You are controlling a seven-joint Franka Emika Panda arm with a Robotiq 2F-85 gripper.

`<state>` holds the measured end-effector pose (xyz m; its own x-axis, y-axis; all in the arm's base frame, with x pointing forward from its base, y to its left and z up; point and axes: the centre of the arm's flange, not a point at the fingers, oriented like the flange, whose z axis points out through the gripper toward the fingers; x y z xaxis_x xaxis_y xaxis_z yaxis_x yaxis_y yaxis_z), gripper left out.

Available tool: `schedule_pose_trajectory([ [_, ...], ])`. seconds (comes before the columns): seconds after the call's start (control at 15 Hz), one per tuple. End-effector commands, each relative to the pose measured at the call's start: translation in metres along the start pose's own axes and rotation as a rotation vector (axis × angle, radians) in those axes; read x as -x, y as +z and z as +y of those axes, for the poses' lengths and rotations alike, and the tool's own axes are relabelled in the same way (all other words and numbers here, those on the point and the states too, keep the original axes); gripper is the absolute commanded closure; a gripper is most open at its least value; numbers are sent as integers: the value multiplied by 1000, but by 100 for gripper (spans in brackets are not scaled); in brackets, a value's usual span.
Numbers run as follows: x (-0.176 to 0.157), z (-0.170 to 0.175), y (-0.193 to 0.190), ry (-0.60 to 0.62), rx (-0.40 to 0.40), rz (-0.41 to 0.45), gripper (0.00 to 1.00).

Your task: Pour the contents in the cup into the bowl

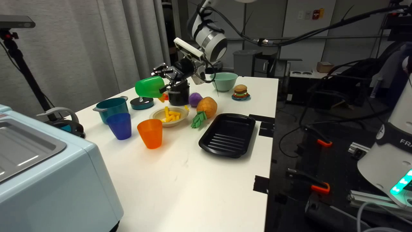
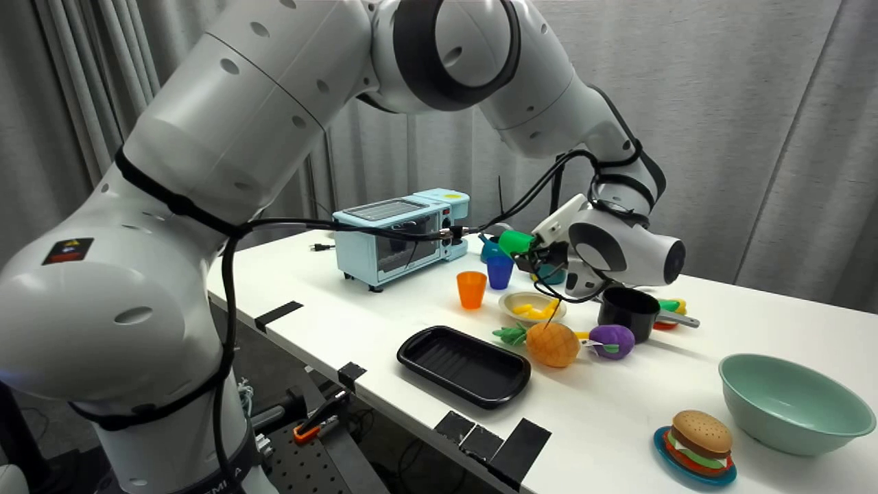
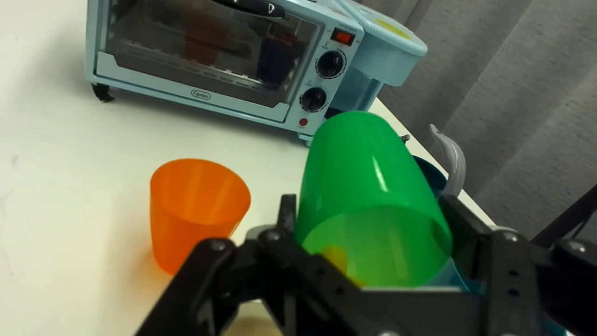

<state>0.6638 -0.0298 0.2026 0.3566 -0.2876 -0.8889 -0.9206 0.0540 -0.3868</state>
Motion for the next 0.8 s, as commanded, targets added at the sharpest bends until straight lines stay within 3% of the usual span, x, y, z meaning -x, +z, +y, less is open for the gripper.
schedule_pose_trajectory([
  [0.0, -1, -12, -4, 3, -73, -88, 50],
  [0.47, 1, -14, -7, 10, -131, -154, 50],
  [0.73, -3, -9, -6, -74, -71, -114, 50],
])
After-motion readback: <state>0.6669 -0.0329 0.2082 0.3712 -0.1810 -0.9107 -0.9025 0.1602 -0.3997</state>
